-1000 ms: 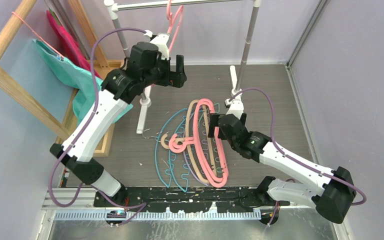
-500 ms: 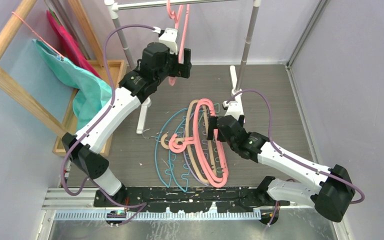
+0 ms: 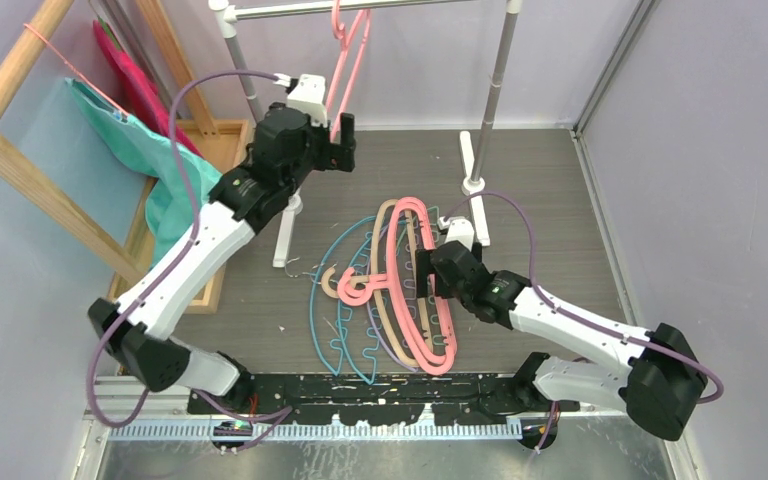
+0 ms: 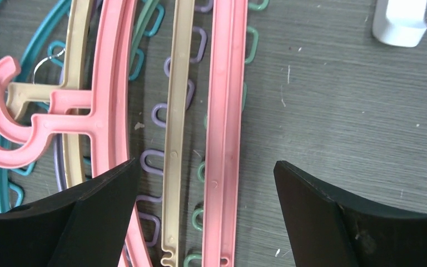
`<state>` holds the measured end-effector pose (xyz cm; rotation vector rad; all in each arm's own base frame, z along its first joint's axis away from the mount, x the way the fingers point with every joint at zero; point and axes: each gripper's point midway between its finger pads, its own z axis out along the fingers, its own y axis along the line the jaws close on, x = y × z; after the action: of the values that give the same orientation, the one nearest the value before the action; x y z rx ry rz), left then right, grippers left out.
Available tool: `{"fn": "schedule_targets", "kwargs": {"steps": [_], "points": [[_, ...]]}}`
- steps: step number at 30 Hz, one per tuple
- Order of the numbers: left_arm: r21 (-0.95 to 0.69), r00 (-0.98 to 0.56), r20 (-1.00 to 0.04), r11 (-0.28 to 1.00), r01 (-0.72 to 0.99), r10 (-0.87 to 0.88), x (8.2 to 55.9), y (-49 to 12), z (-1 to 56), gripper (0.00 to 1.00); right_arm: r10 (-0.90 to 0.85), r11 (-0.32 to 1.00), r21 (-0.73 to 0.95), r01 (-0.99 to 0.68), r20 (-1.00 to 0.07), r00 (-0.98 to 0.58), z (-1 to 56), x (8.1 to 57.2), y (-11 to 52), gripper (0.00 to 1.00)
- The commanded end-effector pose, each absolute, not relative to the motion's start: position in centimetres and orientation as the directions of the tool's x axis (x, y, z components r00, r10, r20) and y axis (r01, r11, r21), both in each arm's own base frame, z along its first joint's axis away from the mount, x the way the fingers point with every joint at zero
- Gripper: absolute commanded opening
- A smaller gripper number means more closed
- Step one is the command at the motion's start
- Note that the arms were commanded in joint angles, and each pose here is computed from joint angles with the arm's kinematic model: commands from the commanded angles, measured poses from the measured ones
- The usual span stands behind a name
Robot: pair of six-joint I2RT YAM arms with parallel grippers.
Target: Organize the hangers
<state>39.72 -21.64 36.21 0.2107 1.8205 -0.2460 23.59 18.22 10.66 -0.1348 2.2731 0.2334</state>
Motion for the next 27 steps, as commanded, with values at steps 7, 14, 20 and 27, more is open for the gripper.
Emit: {"fn": "schedule_targets", "kwargs": {"steps": [7, 14, 20, 27], "points": [[-0.069, -0.162, -0.986, 0.975, 0.212, -0.035, 35.1, -16.8, 39.6, 0.98, -0.116, 0.943, 0.12, -0.31, -0.755, -0.645, 10.7, 22.6, 21.0, 0.9], [-0.095, -0.203, -0.978, 0.969, 0.229, -0.048, 33.0, -16.1, 37.6, 0.98, -0.22, 0.909, 0.09, -0.407, -0.727, -0.651, 9.2, 20.3, 23.6, 0.86], [-0.097, -0.239, -0.97, 0.967, 0.234, -0.04, 32.6, -16.1, 36.4, 0.98, -0.288, 0.878, 0.077, -0.472, -0.704, -0.65, 8.5, 18.7, 25.7, 0.79], [-0.114, -0.281, -0.959, 0.966, 0.232, -0.046, 32.0, -16.2, 34.2, 0.98, -0.333, 0.849, 0.087, -0.521, -0.677, -0.656, 7.5, 17.3, 27.7, 0.69]]}}
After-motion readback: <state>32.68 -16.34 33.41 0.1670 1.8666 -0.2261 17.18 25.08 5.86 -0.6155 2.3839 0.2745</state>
